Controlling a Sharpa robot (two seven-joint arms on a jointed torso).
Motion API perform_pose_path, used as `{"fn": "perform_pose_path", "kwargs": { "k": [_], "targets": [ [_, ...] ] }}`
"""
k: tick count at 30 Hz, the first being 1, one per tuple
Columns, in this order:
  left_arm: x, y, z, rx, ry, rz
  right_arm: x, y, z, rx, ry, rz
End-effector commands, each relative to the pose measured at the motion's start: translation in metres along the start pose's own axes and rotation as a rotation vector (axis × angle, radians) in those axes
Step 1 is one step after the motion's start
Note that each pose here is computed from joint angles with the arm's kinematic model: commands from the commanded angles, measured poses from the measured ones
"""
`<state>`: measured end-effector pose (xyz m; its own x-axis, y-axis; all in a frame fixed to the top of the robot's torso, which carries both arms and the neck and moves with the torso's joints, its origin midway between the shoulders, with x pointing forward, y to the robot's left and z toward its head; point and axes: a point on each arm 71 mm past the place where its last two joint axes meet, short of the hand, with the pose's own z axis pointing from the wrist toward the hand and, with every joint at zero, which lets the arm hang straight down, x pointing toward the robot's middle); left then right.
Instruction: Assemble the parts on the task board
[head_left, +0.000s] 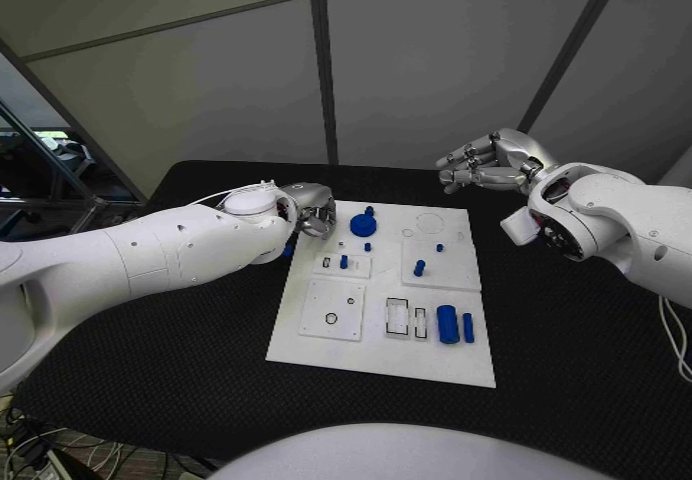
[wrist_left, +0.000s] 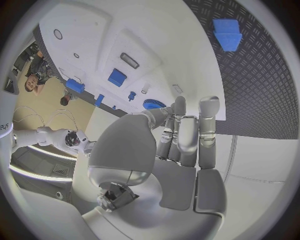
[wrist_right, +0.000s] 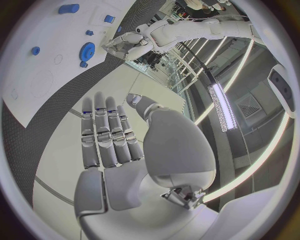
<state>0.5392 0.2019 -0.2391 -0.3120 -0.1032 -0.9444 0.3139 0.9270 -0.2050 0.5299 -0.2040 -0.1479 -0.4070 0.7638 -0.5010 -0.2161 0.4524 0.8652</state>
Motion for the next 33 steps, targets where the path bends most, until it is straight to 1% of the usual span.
{"fn": "perform_pose_path", "kwargs": {
  "k": [1, 5, 7, 8, 11, 14, 17, 18, 22, 27, 29, 33],
  "targets": [
    [-0.0058, 0.0011, -0.0021, 0.026, -0.045, -0.011, -0.001, 0.001, 0.000, -0.011, 0.006, 0.000],
    [-0.0189, 0.0055, -0.0040, 0.018, -0.075, -0.069, -0.002, 0.000, 0.000, -0.009, 0.002, -0.001],
    [-0.0262, 0.0092, -0.0066, 0.011, -0.081, -0.105, -0.003, 0.000, 0.000, -0.007, 0.000, -0.002],
    [-0.0280, 0.0107, -0.0078, 0.008, -0.080, -0.117, -0.004, -0.001, 0.000, -0.006, -0.001, -0.002],
    [-0.0373, 0.0187, -0.0154, -0.005, -0.072, -0.169, -0.005, -0.002, -0.001, -0.004, -0.005, -0.003],
    [-0.0447, 0.0266, -0.0244, -0.014, -0.060, -0.192, -0.006, -0.002, -0.001, -0.002, -0.007, -0.003],
    [-0.0483, 0.0336, -0.0323, -0.025, -0.047, -0.200, -0.006, -0.002, -0.001, -0.002, -0.007, -0.004],
    [-0.0494, 0.0378, -0.0369, -0.031, -0.036, -0.201, -0.006, -0.003, -0.002, -0.001, -0.007, -0.004],
    [-0.0497, 0.0474, -0.0488, -0.040, -0.013, -0.201, -0.007, -0.003, -0.002, 0.000, -0.008, -0.004],
    [-0.0471, 0.0585, -0.0633, -0.028, -0.017, -0.174, -0.007, -0.003, -0.002, 0.000, -0.008, -0.004],
    [-0.0439, 0.0624, -0.0699, -0.010, -0.024, -0.152, -0.007, -0.003, -0.003, 0.000, -0.008, -0.004],
    [-0.0340, 0.0688, -0.0821, 0.030, -0.034, -0.088, -0.007, -0.003, -0.003, -0.001, -0.008, -0.004]
  ]
}}
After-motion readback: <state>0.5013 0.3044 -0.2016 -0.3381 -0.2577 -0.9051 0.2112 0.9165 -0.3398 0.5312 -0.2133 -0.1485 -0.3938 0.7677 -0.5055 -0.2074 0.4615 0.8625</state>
